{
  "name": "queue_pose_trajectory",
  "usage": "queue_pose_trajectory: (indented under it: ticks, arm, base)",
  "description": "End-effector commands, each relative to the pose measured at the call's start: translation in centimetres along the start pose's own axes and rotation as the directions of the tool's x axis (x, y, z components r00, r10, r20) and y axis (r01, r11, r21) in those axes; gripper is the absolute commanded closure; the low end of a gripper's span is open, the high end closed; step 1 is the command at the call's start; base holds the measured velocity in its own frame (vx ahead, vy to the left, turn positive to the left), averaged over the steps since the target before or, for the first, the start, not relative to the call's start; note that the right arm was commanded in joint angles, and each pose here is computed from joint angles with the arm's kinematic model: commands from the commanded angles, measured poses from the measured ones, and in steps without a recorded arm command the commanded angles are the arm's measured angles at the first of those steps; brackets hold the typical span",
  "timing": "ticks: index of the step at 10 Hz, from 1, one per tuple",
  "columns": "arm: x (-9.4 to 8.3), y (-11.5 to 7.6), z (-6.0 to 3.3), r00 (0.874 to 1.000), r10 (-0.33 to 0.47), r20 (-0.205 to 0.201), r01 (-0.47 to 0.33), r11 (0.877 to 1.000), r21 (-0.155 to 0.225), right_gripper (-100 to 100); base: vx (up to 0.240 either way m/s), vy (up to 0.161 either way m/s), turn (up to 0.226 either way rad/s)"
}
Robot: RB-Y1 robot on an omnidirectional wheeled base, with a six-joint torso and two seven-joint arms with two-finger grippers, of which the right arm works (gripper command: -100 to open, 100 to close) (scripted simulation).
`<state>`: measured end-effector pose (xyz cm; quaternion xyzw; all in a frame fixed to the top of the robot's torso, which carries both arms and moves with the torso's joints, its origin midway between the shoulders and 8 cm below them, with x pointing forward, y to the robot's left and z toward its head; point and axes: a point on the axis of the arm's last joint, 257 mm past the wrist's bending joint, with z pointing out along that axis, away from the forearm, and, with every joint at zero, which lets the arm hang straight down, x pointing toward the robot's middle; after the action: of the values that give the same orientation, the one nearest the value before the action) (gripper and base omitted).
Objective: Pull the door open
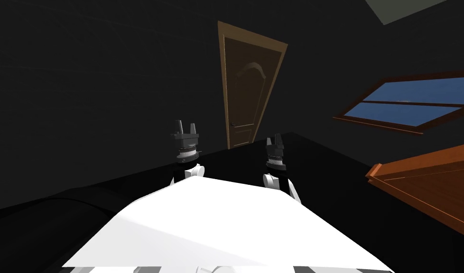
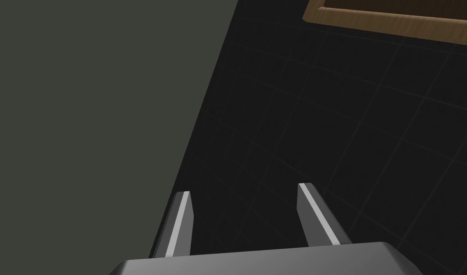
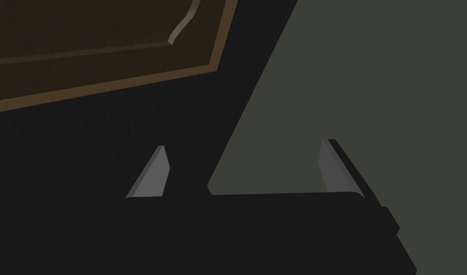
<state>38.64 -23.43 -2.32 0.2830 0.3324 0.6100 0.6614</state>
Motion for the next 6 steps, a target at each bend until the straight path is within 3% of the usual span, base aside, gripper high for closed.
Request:
queue_pose_trajectory:
  ticks: [1, 6]
  arm:
    - [0.6, -0.9, 0.02, 1.0, 0.019, -0.016, -0.019, 1.0, 0.009, -100]
    - [2.6, -4.2, -0.57, 0.994, 0.082, -0.07, -0.079, 0.996, 0.049, -100]
  base:
    - [0.089, 0.037, 0.002]
    - [0.089, 0.049, 0.004]
